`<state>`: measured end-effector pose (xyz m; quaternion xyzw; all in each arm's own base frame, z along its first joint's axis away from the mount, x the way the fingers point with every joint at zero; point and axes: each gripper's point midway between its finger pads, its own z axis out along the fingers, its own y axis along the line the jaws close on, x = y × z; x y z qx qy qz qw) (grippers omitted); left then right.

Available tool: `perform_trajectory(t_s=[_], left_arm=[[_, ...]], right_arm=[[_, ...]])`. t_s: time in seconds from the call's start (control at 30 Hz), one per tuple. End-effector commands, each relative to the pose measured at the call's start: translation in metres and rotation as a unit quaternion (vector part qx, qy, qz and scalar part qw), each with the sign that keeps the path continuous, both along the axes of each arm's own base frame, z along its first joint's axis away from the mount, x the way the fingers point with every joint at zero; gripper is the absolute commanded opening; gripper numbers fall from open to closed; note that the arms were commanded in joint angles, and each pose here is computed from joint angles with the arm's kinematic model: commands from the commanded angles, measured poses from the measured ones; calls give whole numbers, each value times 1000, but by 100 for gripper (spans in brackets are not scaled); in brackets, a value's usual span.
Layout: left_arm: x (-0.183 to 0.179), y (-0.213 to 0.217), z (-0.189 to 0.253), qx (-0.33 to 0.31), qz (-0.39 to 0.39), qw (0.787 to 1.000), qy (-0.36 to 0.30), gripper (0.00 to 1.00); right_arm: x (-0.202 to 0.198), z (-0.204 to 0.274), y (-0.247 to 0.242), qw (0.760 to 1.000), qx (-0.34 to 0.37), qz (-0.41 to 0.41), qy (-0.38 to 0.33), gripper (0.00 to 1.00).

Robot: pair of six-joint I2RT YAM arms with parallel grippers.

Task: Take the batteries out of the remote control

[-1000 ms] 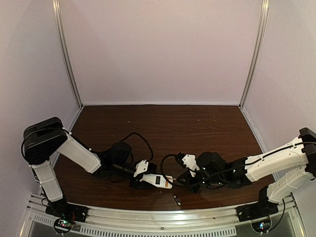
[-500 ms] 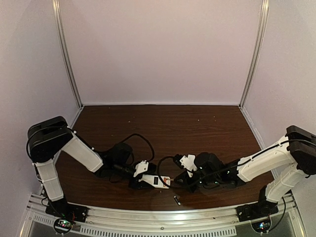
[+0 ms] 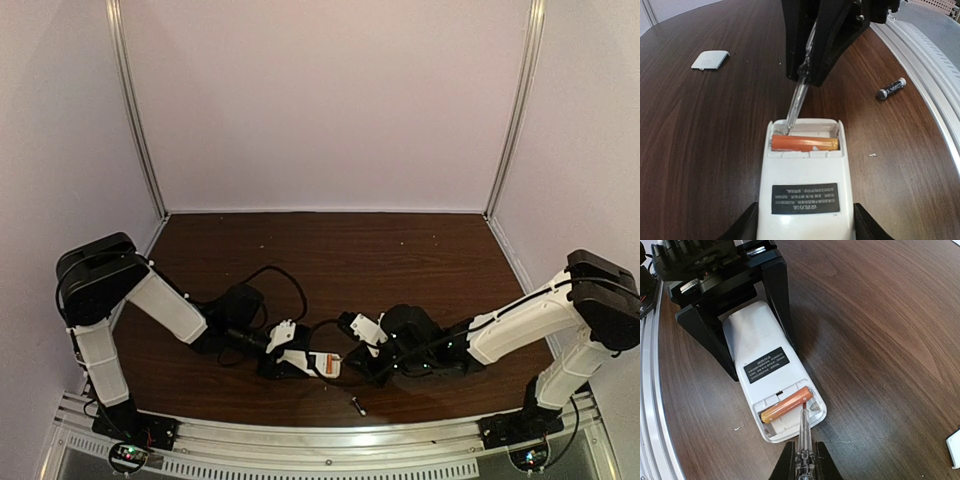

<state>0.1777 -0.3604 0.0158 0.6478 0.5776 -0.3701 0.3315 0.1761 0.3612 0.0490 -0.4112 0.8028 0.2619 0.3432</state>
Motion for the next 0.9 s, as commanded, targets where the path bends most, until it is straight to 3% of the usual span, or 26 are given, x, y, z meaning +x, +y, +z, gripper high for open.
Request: perform_trajectory(t_s=[0.0, 0.53, 0.87], left_arm=[[6, -22, 22, -51, -25, 997, -43, 0], [9, -22, 25, -54, -15, 997, -46, 0], [9, -22, 26, -56, -17, 997, -46, 0]], right_arm=[[-18, -47, -18, 995, -84, 8, 44, 0], [-40, -6, -18, 995, -54, -10, 86, 0], [-50, -6, -18, 994, -59, -5, 90, 0]])
